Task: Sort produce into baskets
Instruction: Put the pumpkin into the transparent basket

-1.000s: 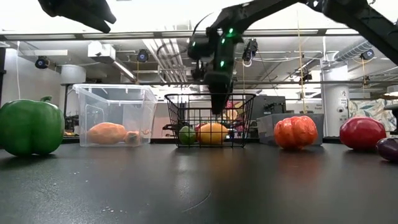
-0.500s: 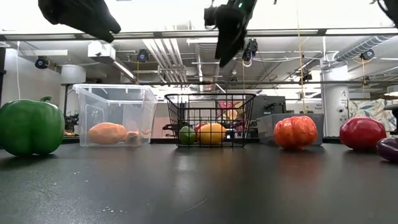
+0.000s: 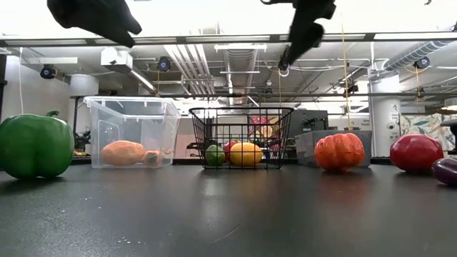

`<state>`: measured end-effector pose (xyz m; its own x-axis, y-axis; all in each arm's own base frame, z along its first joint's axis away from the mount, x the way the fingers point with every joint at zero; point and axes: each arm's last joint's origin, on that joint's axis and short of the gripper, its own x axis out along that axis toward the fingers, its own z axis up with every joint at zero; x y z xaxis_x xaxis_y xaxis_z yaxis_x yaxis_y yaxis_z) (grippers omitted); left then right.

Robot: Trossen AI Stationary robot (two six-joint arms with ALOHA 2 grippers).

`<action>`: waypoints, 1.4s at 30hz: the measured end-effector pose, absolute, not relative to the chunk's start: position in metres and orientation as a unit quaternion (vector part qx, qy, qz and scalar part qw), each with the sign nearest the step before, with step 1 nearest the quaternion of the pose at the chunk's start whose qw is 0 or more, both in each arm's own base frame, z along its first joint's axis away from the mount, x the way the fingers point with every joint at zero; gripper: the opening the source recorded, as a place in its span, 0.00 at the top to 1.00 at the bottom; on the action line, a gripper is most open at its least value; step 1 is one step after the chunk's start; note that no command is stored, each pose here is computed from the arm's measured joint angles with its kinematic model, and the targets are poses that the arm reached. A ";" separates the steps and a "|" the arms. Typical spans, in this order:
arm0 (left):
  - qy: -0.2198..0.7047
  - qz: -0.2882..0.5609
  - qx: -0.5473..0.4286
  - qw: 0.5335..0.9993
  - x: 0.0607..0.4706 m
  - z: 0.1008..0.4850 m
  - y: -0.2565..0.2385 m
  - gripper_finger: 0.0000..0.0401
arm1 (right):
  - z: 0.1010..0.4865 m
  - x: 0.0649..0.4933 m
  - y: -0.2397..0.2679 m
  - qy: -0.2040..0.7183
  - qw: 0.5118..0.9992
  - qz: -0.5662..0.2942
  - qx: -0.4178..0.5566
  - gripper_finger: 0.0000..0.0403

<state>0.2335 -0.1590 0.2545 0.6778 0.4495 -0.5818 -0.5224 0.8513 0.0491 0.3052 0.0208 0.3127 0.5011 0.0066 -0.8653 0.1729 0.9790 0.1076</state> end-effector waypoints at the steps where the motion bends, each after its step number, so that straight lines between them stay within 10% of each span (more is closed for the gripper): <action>1: 0.299 0.261 -0.060 0.916 0.234 0.255 -0.160 0.45 | 0.310 0.302 0.026 0.498 0.860 -0.049 0.098 0.17; 25: 0.274 0.211 0.002 0.938 0.245 0.263 -0.167 0.45 | 0.249 0.248 0.069 0.627 0.741 -0.209 0.118 0.17; 42: 0.278 0.212 0.054 0.935 0.247 0.263 -0.163 0.45 | 0.191 0.232 0.061 0.616 0.757 -0.211 -0.056 0.16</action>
